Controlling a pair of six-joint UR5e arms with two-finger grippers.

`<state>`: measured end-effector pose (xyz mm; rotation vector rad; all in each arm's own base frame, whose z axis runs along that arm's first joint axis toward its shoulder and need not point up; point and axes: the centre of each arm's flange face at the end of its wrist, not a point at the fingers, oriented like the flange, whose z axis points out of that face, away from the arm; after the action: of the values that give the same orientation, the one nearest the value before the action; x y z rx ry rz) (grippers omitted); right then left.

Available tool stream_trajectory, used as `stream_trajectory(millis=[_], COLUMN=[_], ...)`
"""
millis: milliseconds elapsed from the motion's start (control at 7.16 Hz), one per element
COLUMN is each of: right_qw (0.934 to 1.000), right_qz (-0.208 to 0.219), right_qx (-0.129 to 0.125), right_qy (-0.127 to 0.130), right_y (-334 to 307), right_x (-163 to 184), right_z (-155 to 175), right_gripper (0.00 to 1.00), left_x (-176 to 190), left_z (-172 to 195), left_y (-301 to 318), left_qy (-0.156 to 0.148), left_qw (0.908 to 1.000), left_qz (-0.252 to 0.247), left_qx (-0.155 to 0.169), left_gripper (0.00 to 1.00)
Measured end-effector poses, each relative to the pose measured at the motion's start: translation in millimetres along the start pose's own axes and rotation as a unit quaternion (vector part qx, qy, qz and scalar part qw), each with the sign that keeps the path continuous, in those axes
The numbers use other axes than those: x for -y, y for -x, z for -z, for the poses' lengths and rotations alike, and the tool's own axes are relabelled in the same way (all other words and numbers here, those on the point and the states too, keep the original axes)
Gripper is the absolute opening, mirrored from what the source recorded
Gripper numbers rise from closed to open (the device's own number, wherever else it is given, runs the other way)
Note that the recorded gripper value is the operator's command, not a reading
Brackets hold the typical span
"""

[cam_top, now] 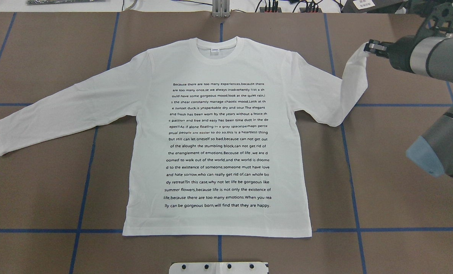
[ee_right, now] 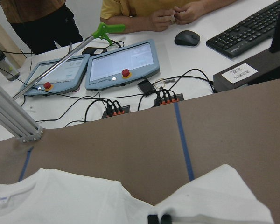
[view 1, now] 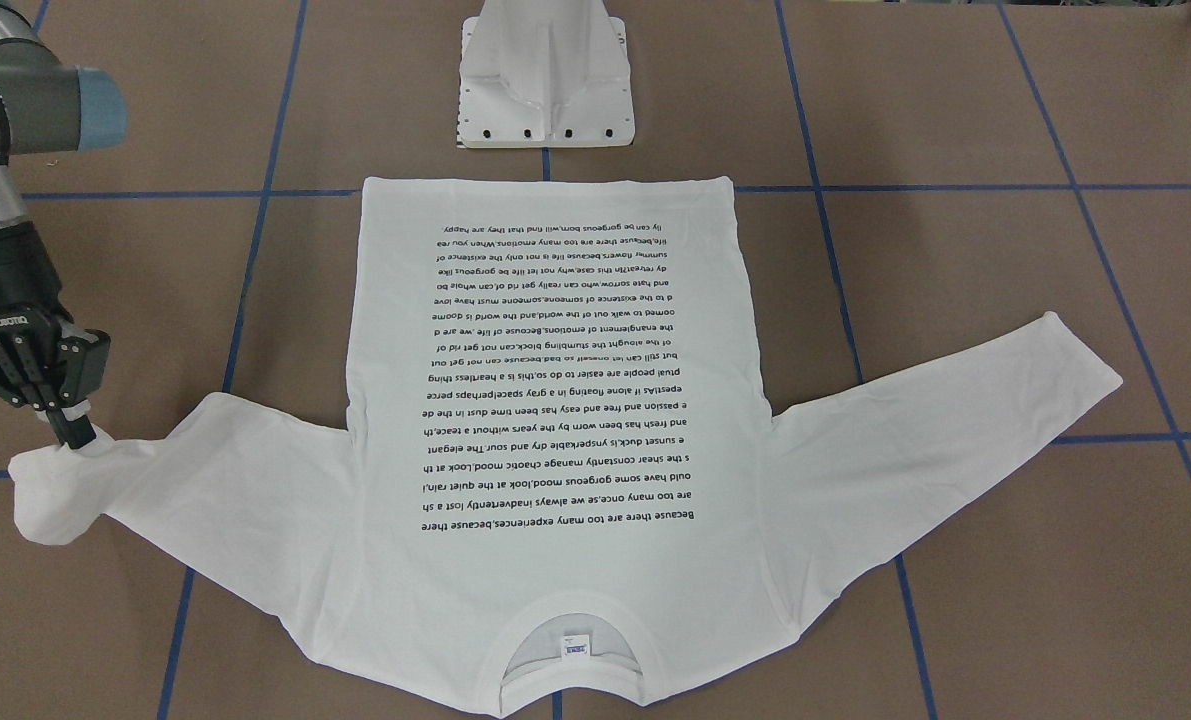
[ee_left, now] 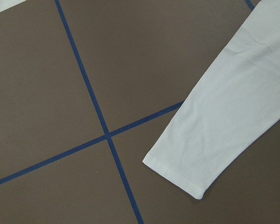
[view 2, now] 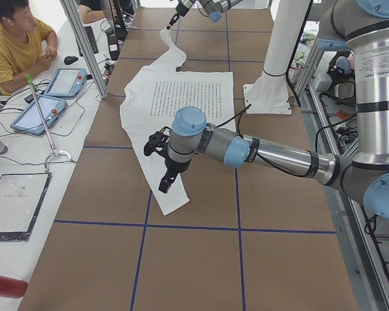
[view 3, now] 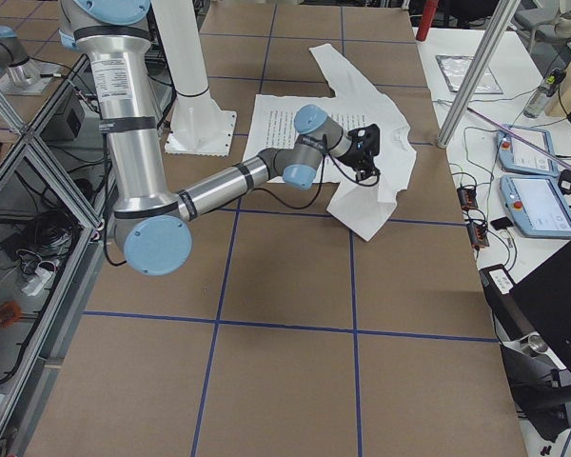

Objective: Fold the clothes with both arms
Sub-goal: 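Carry the sleeve across the shirt body toward the collar with the right gripper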

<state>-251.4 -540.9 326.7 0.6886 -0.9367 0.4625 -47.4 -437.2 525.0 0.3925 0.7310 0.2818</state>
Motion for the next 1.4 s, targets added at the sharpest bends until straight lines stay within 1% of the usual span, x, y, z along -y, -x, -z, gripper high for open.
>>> stream_trajectory(millis=[140,279,419,559,699,838,978,1258,1397], right_qw=[0.9998,0.9989,0.9978,0.9965,0.9952,0.9944,0.9942,0.9952,0.9956], right_qz=[-0.003,-0.011,-0.017,-0.023,-0.022,-0.02,-0.016,-0.002,0.005], right_qx=[-0.018,-0.036,-0.047,-0.056,-0.067,-0.075,-0.082,-0.085,-0.084], right_qy=[-0.013,-0.027,-0.043,-0.058,-0.068,-0.071,-0.068,-0.049,-0.04], right_y=[75.4,155.3,219.3,277.3,326.6,368.8,399.0,442.2,462.5], right_x=[0.9,-17.8,-43.6,-70.0,-94.2,-124.6,-157.9,-224.3,-245.0], right_z=[-1.9,-3.1,-8.4,-25.5,-45.7,-61.5,-71.4,-81.7,-81.8], right_gripper=[0.0,0.0,0.0,0.0,0.0,0.0,0.0,0.0,0.0], left_x=[-0.4,-0.7,-0.8,-0.9,-1.0,-1.2,-1.7,-2.9,-4.9], left_z=[-0.7,-1.4,-1.6,-1.6,-1.5,-1.3,-1.3,-1.7,-2.5], left_y=[0.6,1.4,1.7,2.0,2.3,2.6,3.0,3.6,4.2], left_qy=[0.001,0.002,0.002,0.002,0.002,0.002,0.002,0.003,0.005], left_qw=[1.0,1.0,1.0,1.0,1.0,1.0,1.0,1.0,1.0], left_qz=[0.001,0.002,0.002,0.002,0.003,0.003,0.004,0.005,0.007], left_qx=[0.0,0.001,0.001,0.002,0.002,0.003,0.003,0.003,0.003], left_gripper=[1.0,1.0,1.0,1.0,1.0,1.0,1.0,1.0,1.0])
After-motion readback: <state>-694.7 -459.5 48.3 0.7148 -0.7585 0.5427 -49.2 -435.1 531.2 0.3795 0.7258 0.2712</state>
